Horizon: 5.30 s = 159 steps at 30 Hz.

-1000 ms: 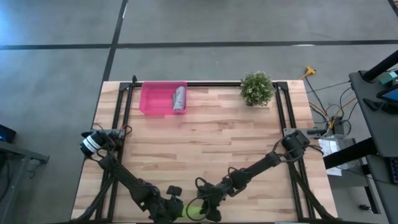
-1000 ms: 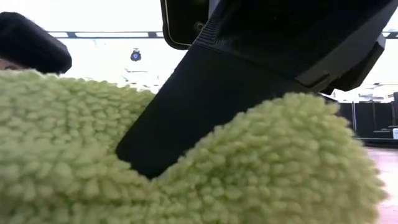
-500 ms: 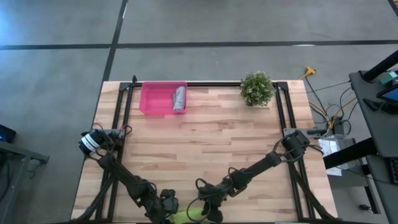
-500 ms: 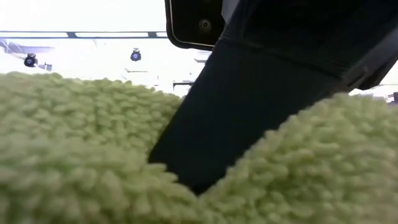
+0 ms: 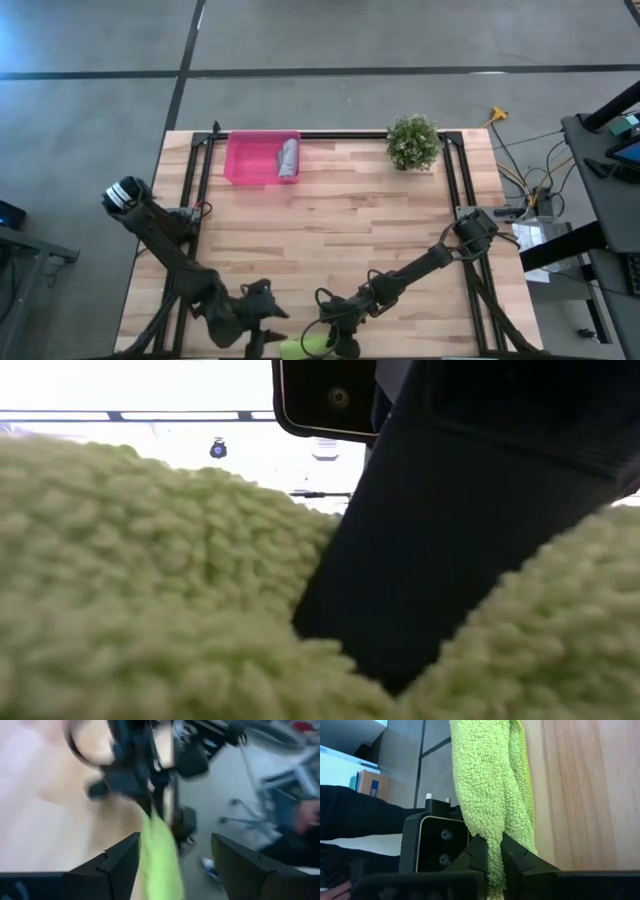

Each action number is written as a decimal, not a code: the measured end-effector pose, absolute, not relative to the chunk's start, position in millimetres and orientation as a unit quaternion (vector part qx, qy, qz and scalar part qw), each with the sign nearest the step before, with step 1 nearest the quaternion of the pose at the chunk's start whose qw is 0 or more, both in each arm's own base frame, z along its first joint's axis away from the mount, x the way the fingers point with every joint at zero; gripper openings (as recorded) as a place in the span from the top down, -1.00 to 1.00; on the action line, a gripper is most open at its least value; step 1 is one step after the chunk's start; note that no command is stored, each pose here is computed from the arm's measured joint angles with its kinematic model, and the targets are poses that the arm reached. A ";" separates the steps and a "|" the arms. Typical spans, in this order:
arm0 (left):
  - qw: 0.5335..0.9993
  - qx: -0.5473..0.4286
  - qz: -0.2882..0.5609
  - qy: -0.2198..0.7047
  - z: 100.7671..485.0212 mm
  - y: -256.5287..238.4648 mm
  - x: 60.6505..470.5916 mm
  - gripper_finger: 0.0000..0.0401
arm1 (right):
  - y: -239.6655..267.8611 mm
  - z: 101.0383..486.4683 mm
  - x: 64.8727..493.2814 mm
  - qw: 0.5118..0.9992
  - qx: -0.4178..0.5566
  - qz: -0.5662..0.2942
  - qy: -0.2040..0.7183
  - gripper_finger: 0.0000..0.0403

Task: Roll microfiber towels into tight, uniform cylinder then place into a basket
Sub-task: Roll the green microfiber cloth, then put the green microfiber cloth into the pink bin

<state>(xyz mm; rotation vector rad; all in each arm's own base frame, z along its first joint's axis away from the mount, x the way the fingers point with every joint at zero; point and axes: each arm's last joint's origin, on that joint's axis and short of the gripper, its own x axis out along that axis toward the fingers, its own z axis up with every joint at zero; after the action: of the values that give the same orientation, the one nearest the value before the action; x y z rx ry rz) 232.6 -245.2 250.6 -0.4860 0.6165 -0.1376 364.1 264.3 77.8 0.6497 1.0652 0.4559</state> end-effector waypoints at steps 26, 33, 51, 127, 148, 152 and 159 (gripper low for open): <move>0.881 -0.199 -0.085 0.421 185.4 -304.4 303.8 -0.40 | 263.0 80.3 365.2 0.796 0.304 0.196 0.486 0.92; 0.876 -0.190 -0.066 0.439 167.7 -294.9 303.8 -0.65 | 262.9 80.4 365.6 0.803 0.301 0.187 0.480 0.92; 0.822 -0.226 -0.012 0.523 97.4 -295.2 312.6 -0.12 | 264.3 84.2 369.1 0.812 0.297 0.174 0.470 0.92; 0.649 -0.310 0.564 0.405 188.0 182.1 275.3 0.88 | 136.8 312.6 315.9 0.910 0.178 -0.271 0.259 0.46; 0.578 -0.392 0.581 0.417 150.4 182.3 286.3 0.87 | 121.6 314.3 281.2 0.874 0.127 -0.305 0.358 0.48; 0.626 -0.386 0.533 0.419 160.3 180.9 290.6 0.86 | 121.6 314.3 281.3 0.874 0.128 -0.305 0.357 0.46; 0.710 -0.371 0.468 0.372 176.5 189.0 302.7 0.46 | 121.6 314.4 281.4 0.874 0.128 -0.305 0.356 0.44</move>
<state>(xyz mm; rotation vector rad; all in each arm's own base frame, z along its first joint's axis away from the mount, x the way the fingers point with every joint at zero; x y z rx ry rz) 302.7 189.0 176.5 -0.8234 0.8265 1.0394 281.4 121.6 314.4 0.2666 0.7438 -0.6367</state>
